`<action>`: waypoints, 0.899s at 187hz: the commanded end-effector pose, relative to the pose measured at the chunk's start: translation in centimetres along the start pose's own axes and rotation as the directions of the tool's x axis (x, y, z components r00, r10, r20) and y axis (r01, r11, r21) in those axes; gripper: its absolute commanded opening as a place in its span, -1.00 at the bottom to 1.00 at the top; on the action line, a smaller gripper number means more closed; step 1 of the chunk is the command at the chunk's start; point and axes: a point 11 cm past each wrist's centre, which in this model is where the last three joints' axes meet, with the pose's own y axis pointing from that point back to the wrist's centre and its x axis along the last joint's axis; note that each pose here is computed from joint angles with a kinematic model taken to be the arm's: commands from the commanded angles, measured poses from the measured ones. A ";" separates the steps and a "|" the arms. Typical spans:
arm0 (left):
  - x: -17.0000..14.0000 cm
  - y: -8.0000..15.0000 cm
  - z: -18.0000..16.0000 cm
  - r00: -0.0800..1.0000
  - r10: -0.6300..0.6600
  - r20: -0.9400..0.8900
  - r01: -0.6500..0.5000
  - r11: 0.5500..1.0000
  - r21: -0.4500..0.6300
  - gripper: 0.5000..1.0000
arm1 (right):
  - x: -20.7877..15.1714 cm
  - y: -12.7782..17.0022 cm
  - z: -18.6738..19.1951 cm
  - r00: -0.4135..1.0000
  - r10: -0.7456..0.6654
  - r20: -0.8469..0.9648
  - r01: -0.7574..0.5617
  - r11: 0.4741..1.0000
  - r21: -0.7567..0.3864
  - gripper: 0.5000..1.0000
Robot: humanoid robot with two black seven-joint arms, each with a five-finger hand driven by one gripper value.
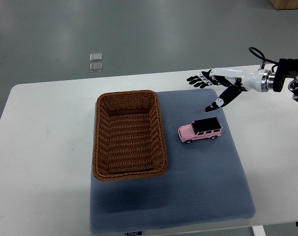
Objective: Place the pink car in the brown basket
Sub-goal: 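Reach the right hand down over the pink toy car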
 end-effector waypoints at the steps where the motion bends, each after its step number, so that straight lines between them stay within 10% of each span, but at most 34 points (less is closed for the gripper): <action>1: 0.0 0.0 0.0 1.000 0.000 -0.001 0.000 1.000 0.000 1.00 | -1.2 -0.6 0.0 0.995 -0.069 -0.070 0.067 0.997 -0.030 0.67; 168: 0.0 0.0 0.0 1.000 0.000 -0.001 0.000 1.000 0.000 1.00 | -5.2 -2.1 2.6 0.976 -0.081 -0.201 0.064 0.994 -0.092 0.61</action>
